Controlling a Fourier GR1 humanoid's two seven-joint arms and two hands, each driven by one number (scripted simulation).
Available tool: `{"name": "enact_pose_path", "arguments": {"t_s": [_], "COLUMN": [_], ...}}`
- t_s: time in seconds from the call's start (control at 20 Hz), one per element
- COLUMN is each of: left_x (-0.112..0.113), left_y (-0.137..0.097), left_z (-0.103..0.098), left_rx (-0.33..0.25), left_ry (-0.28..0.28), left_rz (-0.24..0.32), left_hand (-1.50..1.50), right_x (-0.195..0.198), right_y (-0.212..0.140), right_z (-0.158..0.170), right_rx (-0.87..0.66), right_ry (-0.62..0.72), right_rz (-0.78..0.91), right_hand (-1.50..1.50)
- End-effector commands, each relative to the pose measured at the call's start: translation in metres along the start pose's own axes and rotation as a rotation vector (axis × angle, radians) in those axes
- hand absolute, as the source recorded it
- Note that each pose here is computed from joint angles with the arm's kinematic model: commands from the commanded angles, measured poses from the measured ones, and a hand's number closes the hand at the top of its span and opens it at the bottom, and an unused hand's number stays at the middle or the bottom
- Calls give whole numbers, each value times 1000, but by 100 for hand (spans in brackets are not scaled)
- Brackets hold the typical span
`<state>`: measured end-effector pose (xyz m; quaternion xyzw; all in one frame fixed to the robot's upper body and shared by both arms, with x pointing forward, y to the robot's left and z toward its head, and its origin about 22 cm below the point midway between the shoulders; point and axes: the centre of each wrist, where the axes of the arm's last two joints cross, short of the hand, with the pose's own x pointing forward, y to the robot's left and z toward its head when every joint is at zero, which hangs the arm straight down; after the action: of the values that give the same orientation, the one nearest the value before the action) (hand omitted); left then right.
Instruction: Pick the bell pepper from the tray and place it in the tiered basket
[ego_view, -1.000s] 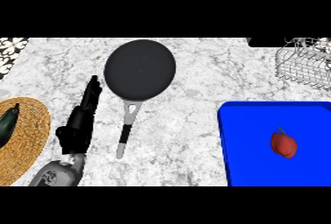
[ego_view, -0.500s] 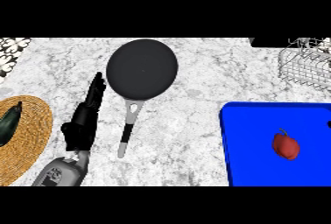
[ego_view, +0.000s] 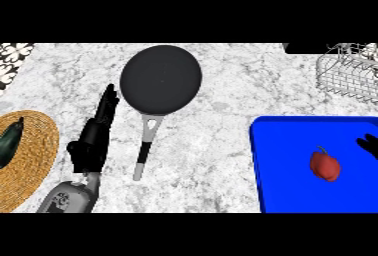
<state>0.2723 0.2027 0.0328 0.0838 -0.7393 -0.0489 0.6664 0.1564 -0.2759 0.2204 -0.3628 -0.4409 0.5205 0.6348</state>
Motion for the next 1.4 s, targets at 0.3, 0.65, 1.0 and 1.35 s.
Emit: {"name": "enact_pose_path", "arguments": {"t_s": [0.3,0.65,1.0,1.35], "left_x": [3,0,6,-11], "left_y": [13,-11,3,-16], "left_z": [-8,5,-6,-6], "left_rx": [15,6,-5,1], "left_ry": [3,3,-12,14], "left_rz": [3,5,-3,8], "left_hand": [0,0,0,0], "right_x": [-10,1,-12,-23], "right_y": [10,25,32,38], "right_z": [-4,-27,-48,-53], "right_rx": [18,9,-61,-46], "right_ry": [71,11,57,125], "right_rz": [125,219,255,217], "right_hand": [-150,-150,-150,-150]}}
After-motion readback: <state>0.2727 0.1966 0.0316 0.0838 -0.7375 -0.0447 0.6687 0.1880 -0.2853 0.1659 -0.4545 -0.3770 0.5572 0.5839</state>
